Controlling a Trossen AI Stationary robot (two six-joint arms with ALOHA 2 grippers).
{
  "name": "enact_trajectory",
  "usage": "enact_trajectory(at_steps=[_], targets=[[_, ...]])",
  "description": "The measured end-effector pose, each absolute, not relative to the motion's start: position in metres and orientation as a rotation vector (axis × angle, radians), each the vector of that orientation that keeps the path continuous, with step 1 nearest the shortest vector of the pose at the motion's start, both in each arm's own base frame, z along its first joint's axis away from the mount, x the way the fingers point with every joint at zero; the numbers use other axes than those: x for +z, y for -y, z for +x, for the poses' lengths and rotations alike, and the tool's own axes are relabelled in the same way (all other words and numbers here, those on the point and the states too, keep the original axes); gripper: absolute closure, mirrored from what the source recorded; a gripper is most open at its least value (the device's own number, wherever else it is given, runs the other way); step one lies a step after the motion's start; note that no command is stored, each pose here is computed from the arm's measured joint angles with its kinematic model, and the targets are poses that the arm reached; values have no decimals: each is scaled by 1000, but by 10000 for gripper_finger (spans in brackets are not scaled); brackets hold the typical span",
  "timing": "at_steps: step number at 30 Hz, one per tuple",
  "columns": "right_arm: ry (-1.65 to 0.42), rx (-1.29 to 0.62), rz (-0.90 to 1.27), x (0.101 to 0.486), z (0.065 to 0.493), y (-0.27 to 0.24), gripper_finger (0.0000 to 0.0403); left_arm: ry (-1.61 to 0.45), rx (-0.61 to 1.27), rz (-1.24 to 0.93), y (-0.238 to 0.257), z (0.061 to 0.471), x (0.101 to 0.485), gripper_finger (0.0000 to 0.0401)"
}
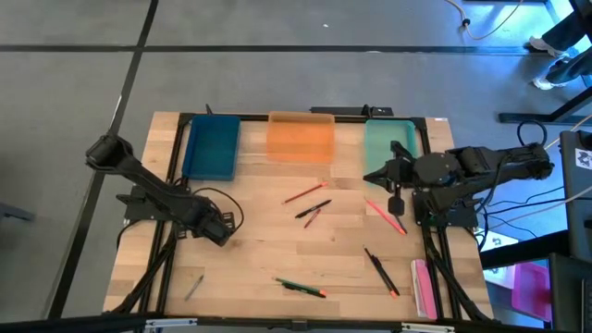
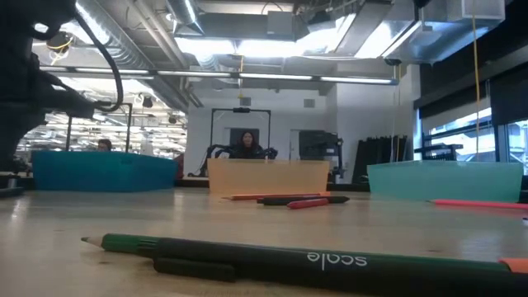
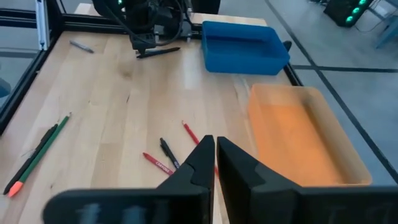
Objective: Sort crayons/erasers/pens/pencils in bins
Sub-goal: Put the black pen into the blue bin
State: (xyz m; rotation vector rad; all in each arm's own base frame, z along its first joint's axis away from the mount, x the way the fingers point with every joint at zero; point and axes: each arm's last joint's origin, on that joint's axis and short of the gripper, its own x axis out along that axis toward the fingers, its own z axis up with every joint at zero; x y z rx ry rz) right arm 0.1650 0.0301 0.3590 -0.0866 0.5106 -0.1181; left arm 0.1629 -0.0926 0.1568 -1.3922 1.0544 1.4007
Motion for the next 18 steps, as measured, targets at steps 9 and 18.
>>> enact_trajectory(at_steps=[9,18], targets=[[-516,-117,-75,359,166,-26,379,-1059,1434,-1363,93,164,151,313],[-517,-113,-94,359,166,-26,379,-1046,1457,-1333,94,167,144,313]])
